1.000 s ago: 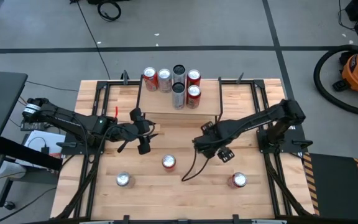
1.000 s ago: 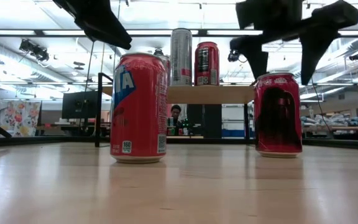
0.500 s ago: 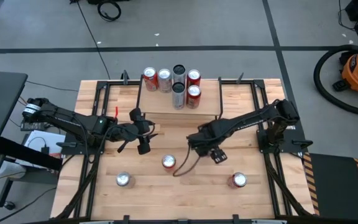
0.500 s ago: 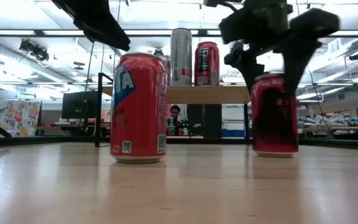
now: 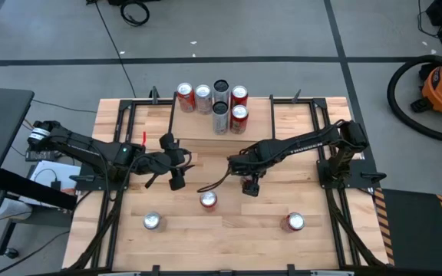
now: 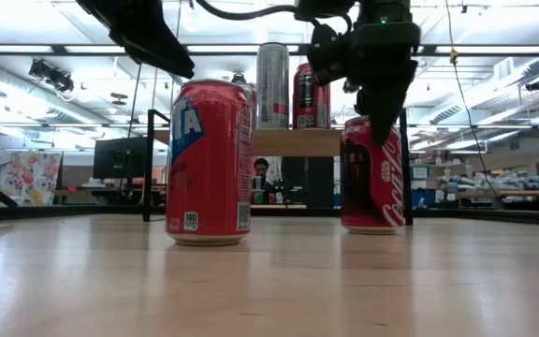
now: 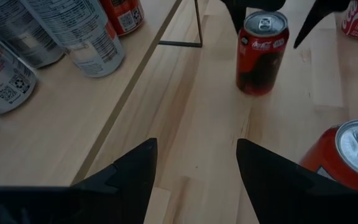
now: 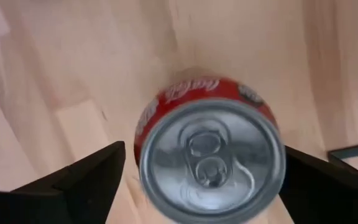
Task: Place canned beverage on shelf
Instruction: Put the top red and white soda can on the shelf
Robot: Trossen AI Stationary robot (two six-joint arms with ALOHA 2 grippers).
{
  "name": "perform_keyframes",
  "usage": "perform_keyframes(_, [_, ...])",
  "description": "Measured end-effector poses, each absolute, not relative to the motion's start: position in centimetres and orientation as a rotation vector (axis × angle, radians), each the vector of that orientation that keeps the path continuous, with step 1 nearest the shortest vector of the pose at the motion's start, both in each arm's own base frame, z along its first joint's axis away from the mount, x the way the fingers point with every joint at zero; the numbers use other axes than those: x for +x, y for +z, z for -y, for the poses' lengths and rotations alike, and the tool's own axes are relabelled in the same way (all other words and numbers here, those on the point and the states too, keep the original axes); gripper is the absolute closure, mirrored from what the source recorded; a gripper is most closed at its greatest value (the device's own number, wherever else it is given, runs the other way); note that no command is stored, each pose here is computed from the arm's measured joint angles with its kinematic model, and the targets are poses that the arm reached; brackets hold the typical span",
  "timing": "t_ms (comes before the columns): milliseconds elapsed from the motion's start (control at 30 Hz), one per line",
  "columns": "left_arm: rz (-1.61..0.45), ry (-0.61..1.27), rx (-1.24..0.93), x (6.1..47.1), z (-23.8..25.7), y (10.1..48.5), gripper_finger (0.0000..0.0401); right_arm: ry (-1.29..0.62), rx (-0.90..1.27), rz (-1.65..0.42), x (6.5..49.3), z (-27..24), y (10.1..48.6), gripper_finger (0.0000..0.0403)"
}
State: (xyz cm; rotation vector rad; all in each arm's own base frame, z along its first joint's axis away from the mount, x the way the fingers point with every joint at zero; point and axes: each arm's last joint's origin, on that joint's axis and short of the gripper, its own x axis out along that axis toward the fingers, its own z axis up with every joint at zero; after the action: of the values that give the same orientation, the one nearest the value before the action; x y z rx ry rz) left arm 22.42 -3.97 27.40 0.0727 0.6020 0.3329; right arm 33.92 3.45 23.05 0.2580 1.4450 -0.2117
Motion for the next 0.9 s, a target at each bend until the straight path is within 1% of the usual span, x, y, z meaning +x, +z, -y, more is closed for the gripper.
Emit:
perform_keyframes(67, [-0.606, 0.333, 0.075, 22.4, 4.0, 27.4, 0.0170, -0.177, 0.211, -1.465, 33.8, -3.4, 23.6, 0.0019])
perform_keyframes(167, [-0.607, 0.333, 0.075, 22.4, 4.0, 27.4, 0.0170, -0.091, 0.064, -1.449, 34.1, -3.3, 24.8, 0.0021])
perform_keyframes(300, [-0.606, 0.333, 0.074, 22.4, 4.0, 27.4, 0.0170, 0.109, -0.200, -1.398, 34.5, -4.1, 26.2, 0.0019])
perform_keyframes(433, [-0.605, 0.337, 0.062, 22.4, 4.0, 27.4, 0.0170, 0.319, -0.415, -1.359, 34.6, -5.0, 26.4, 0.0021])
perform_keyframes(533, [-0.606, 0.341, 0.051, 22.4, 3.9, 27.3, 0.0170, 0.409, -0.489, -1.340, 34.6, -5.2, 26.1, 0.0026])
perform_keyframes(700, [-0.605, 0.342, 0.049, 22.4, 4.0, 27.3, 0.0170, 0.495, -0.600, -1.352, 34.2, -5.1, 24.9, 0.0030])
perform_keyframes(800, [-0.605, 0.342, 0.048, 22.4, 4.0, 27.3, 0.0170, 0.510, -0.657, -1.358, 34.1, -5.0, 23.9, 0.0030])
perform_keyframes(900, [-0.604, 0.343, 0.045, 22.4, 4.0, 27.3, 0.0170, 0.504, -0.665, -1.353, 34.1, -5.0, 23.2, 0.0032])
